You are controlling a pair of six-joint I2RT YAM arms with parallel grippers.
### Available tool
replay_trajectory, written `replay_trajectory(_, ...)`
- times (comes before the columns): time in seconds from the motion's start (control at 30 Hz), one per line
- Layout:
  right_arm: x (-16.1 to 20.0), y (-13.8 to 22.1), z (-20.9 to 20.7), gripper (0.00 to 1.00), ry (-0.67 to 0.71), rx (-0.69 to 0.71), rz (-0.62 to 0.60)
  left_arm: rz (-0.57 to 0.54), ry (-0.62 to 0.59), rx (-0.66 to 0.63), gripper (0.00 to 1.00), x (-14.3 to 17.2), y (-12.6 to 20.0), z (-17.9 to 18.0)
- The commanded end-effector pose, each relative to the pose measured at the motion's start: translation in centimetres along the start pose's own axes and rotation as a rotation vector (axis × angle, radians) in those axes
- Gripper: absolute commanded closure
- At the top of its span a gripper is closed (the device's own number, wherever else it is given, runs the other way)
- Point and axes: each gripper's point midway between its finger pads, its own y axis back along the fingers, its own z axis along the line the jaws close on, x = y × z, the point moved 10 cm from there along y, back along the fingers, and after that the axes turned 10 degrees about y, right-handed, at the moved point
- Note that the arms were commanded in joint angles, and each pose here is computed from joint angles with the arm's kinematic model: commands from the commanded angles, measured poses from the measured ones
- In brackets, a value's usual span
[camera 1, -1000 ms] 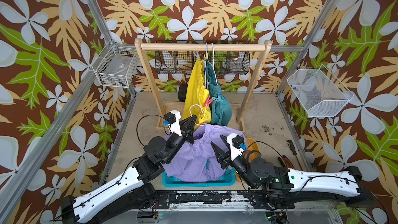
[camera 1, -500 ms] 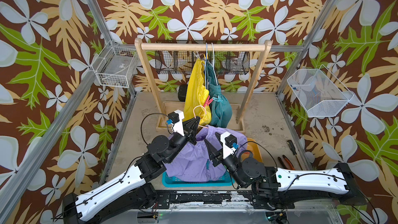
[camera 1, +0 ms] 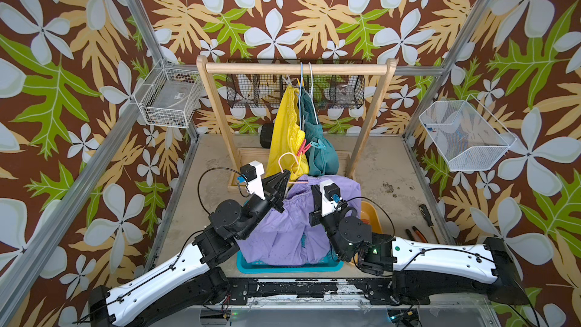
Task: Remove the clothespins securing shorts to the hanger
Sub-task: Remove the shorts from the hanger.
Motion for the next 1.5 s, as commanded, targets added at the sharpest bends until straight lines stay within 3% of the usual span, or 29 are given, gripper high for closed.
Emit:
replay_trajectory(0.0,0.2,0.1,-1.0,1.0,-0.02,-0.005,0.007,-0.019,0.009,0.043,1.0,-0.5,0.2,-0.5)
replay_trajectory(0.33,-1.1,2.4,-4.5,1.0,-0.146,-0.066,-0.025,0.01,-0.124,0.083,1.0,0.2,0.8,-0.4)
replay_trajectory(0.43,-1.7,2.7,-5.6,1.0,-0.165,-0.142,-0.025,-0.002,-0.143,0.082,1.0,0.0,1.2,-0.3)
replay_trajectory(0.5,-2.4,3.0,-5.7,0.82,-0.166,-0.198,-0.04,-0.005,-0.148,0.077,1.0,0.0,1.1,-0.3)
replay_trajectory(0.57,-2.8,3.1,-5.2,0.7,-0.172,-0.273,-0.06,0.0,-0.151,0.078,1.0,0.0,1.0,-0.3)
replay_trajectory(0.77,-3.1,2.7,-2.2,0.58,-0.148,-0.423,-0.059,0.01,-0.141,0.076,1.0,0.1,0.6,-0.4)
replay_trajectory(0.93,-2.5,2.7,-0.3,0.54,-0.105,-0.372,-0.034,0.01,-0.136,0.07,1.0,0.0,0.5,-0.5)
replay_trajectory(1.13,-0.7,1.6,-0.4,0.54,-0.029,-0.166,0.046,0.013,-0.125,0.082,1.0,-0.1,0.6,-0.6)
replay_trajectory(1.23,-0.3,1.1,0.2,0.54,0.014,-0.133,0.066,0.023,-0.119,0.096,1.0,0.0,0.5,-0.7)
replay_trajectory(1.47,0.8,0.2,0.1,0.63,0.082,0.011,0.107,0.025,-0.106,0.113,1.0,-0.1,0.6,-0.9)
